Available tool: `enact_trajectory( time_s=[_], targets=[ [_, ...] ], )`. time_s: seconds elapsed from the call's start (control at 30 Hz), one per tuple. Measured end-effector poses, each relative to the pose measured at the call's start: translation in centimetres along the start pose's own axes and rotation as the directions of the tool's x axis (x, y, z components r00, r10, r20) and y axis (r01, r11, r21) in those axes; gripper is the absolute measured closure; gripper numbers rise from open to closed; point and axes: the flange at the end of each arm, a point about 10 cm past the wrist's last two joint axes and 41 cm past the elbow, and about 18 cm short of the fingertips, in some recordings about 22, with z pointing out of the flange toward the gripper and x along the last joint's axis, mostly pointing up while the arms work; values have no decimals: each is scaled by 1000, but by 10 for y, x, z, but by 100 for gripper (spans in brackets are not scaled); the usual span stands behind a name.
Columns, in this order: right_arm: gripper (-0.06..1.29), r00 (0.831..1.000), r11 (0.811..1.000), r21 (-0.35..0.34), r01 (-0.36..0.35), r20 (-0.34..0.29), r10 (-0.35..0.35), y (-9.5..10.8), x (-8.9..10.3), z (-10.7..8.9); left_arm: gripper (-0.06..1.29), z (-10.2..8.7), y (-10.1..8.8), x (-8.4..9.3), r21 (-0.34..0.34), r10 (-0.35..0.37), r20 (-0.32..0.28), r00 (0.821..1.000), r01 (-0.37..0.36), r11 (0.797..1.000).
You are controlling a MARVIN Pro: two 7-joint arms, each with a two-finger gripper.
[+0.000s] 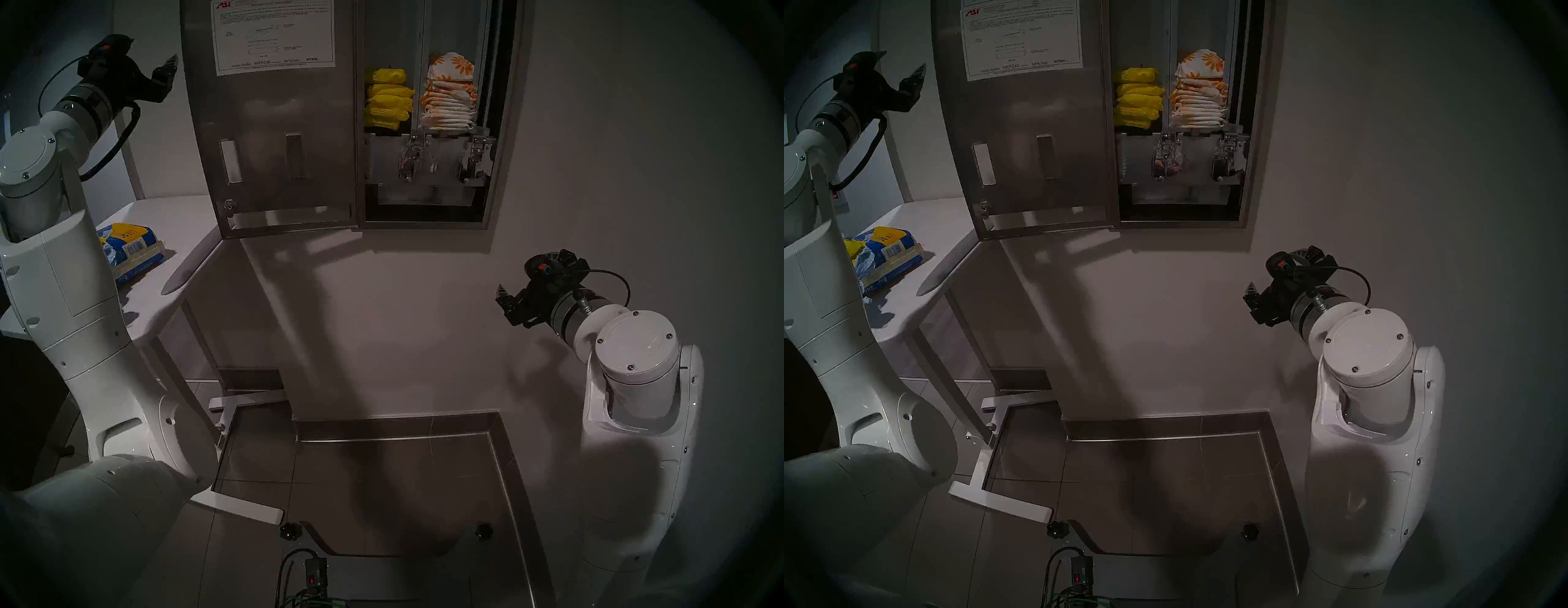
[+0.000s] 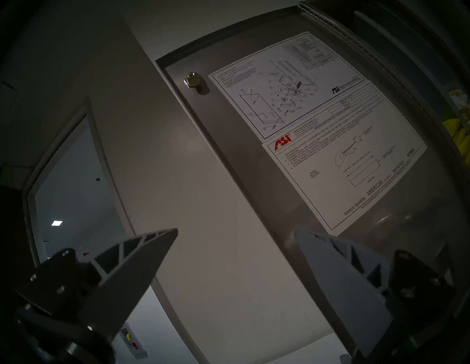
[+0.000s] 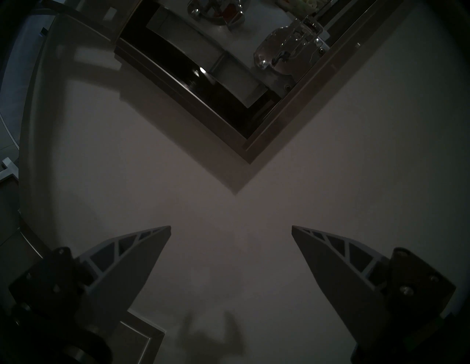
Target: Open the dispenser door, put the pads inside, close the door
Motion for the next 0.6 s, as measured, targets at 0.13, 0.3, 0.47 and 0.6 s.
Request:
enact_trajectory(
  time_s=[0.13,0.3,0.47,0.6],
  targets=[
    [-1,1000,1000,3,-1,10,1,-2,-2,0,0,9,-4,-6,0,12,21,1000,-12,1000],
    [-1,1000,1000,3,-1,15,1,-3,-3,1,0,18,-9,-7,2,31,33,999,-31,1000],
    [-1,1000,1000,2,-2,18,2,-4,-4,2,0,29,-10,-5,-9,36,35,999,-36,999],
    [-1,1000,1000,0,-2,24,2,-6,-4,3,0,37,-11,-3,-24,20,33,999,-19,1000]
  ],
)
